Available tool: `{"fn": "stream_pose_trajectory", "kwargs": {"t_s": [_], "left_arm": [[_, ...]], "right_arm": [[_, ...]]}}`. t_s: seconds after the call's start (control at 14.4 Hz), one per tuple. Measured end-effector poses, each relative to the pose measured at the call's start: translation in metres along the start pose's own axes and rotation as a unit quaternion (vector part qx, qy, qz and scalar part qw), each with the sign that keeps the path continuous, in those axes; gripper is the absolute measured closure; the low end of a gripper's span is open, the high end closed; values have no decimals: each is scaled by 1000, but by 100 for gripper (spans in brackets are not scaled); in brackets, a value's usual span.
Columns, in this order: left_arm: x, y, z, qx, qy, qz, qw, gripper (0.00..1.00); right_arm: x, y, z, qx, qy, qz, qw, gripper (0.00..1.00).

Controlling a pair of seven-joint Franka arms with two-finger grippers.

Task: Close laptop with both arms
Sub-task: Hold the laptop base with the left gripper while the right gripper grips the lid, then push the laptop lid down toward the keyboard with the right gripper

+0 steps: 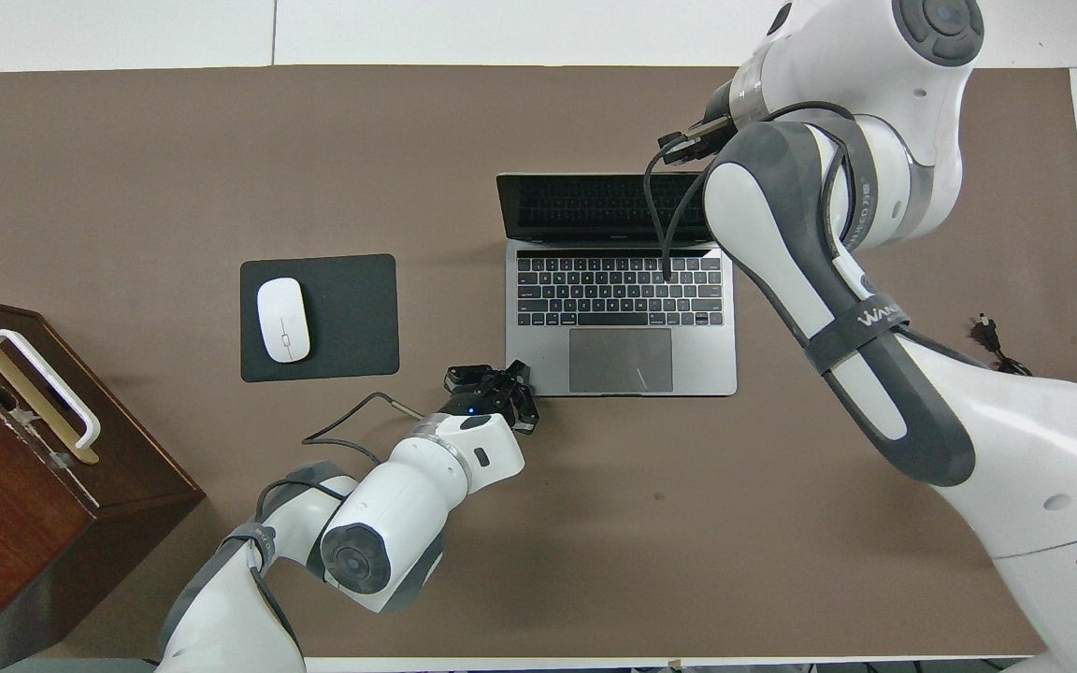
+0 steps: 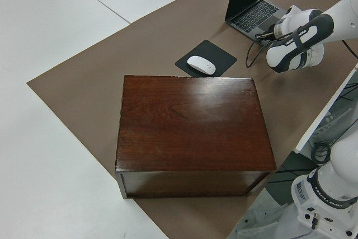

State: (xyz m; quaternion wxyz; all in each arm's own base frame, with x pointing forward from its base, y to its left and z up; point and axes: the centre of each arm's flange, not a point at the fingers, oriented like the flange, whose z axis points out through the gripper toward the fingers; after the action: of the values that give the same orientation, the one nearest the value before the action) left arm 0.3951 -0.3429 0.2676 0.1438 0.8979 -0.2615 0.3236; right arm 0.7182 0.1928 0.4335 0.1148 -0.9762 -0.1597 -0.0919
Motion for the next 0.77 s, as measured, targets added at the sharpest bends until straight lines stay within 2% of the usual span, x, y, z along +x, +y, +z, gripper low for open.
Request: {"fn": "stream_pose_trajectory", "kwargs": {"t_s": [0.49,0.77], "left_arm": [[0,0,0,0,0,22,1000,99],[0,0,0,0,0,28,1000,99]], "right_arm": [[-20,-4,10,0,-27,1,1000,99],[-40,-11,20,3,-57,0,998,99]]}}
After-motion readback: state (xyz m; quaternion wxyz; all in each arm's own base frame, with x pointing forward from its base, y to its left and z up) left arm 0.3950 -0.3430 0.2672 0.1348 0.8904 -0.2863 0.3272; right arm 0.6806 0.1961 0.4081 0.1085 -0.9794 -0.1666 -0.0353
